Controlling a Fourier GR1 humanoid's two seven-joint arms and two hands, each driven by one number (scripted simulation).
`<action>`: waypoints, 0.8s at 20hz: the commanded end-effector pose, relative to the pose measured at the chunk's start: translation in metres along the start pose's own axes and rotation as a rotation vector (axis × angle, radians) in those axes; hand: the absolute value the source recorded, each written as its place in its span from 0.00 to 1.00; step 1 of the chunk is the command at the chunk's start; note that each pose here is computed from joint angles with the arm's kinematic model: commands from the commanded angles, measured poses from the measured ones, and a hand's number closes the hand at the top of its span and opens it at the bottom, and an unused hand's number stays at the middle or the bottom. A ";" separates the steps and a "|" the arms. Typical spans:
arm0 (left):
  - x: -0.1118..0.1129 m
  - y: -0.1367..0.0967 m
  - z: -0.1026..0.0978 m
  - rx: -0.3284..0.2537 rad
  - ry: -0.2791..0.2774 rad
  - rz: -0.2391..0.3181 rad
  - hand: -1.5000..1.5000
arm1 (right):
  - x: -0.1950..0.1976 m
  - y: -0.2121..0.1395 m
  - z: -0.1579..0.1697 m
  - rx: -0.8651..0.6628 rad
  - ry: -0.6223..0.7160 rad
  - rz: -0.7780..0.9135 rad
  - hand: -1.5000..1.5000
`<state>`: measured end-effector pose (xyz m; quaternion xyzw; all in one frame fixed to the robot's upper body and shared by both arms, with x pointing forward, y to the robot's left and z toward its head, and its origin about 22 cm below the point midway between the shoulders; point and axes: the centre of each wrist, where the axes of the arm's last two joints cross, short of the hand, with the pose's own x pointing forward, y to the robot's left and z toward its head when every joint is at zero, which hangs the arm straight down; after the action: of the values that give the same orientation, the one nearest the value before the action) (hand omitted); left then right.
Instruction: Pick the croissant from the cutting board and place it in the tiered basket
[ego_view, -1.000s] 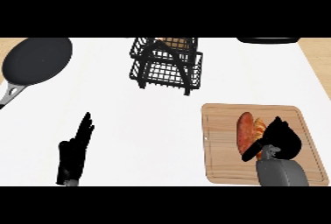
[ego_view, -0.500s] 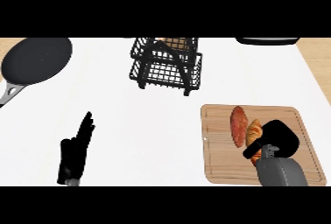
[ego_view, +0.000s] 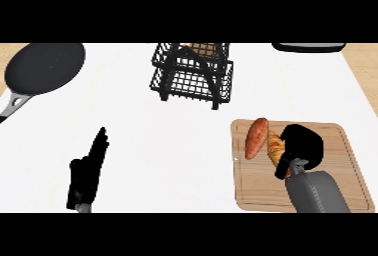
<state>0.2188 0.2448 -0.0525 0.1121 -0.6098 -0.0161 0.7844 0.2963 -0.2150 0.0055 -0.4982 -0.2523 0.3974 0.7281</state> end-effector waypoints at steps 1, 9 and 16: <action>0.005 -0.005 -0.006 -0.016 0.002 -0.018 0.50 | 0.039 -0.010 0.021 0.038 -0.443 0.090 1.00; -0.005 0.020 0.002 0.031 0.031 0.013 0.50 | 0.015 -0.081 0.036 -0.063 -0.599 -0.312 1.00; -0.017 0.003 0.013 0.019 0.034 0.009 0.50 | -0.003 -0.164 0.092 -0.274 -0.683 -0.574 1.00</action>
<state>0.2100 0.2475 -0.0560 0.1210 -0.6068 -0.0053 0.7856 0.2960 -0.1934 0.1434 -0.3413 -0.5970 0.3333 0.6450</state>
